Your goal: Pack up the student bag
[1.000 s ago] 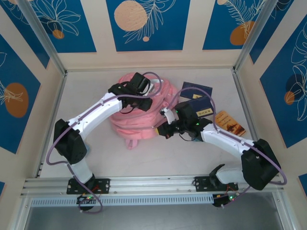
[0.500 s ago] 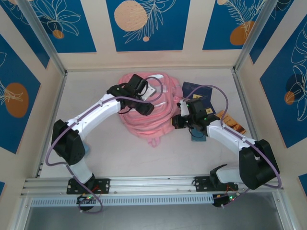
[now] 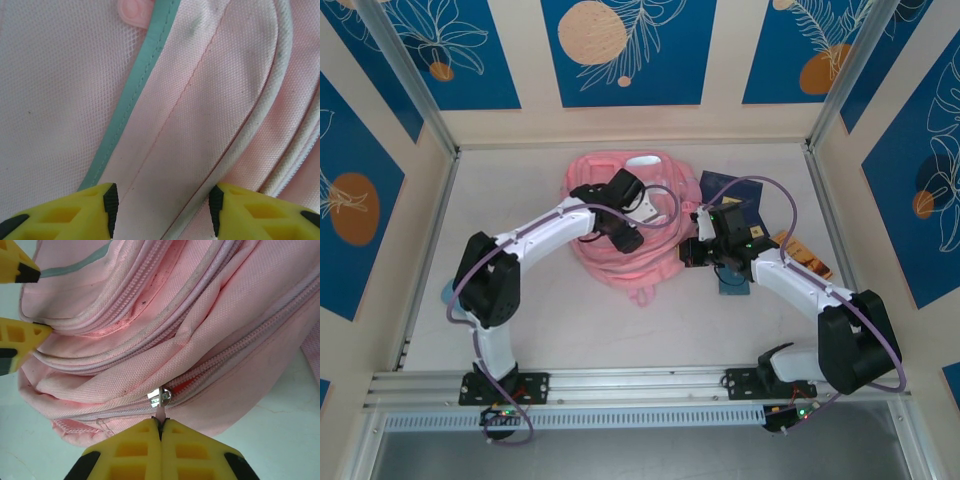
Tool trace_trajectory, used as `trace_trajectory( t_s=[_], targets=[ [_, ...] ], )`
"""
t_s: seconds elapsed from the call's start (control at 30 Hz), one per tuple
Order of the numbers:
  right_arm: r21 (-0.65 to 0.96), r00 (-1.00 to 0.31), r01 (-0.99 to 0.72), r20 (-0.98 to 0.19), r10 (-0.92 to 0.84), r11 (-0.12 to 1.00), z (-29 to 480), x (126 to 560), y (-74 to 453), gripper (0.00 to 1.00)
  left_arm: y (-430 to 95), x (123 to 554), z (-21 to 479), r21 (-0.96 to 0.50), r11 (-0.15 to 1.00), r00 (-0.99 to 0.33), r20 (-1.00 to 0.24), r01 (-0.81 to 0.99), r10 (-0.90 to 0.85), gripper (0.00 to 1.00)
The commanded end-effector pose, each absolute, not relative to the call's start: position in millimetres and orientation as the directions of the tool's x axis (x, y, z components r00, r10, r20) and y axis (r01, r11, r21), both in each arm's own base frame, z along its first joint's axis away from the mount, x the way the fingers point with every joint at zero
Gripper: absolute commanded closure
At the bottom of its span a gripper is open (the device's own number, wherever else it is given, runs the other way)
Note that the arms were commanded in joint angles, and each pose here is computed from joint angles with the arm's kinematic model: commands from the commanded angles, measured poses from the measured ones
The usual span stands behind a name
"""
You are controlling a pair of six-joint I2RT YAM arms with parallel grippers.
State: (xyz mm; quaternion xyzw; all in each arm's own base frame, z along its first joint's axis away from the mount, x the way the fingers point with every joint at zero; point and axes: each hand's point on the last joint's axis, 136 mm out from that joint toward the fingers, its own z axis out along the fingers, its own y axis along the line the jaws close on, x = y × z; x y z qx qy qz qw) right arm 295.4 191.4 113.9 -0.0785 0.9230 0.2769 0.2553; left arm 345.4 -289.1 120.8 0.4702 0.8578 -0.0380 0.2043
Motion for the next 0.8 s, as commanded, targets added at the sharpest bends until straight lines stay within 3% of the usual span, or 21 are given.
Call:
trace_trajectory(
  t_s=[0.0,0.33,0.6,0.77],
  targets=[
    [0.485,-0.843,-0.291,-0.538,0.019,0.825,128.6,304.3,193.4,1.0,-287.5,348.1,105.3,0.146,0.541,-0.47,-0.346,0.828,0.812,0.49],
    [0.486,-0.844,-0.288,-0.536,0.021,0.825,126.4,300.1,190.3,1.0,-293.3,332.5,96.1,0.076,0.467,-0.418,-0.336,0.881,0.844,0.42],
    [0.489,-0.842,-0.288,-0.539,0.025,0.824,128.1,297.6,189.2,1.0,-280.9,323.6,91.9,0.046,0.4,-0.373,-0.275,0.916,0.886,0.4],
    [0.487,-0.841,-0.286,-0.54,0.027,0.826,127.4,296.1,187.4,1.0,-264.0,332.0,92.6,0.062,0.422,-0.394,-0.252,0.905,0.884,0.42]
  ],
)
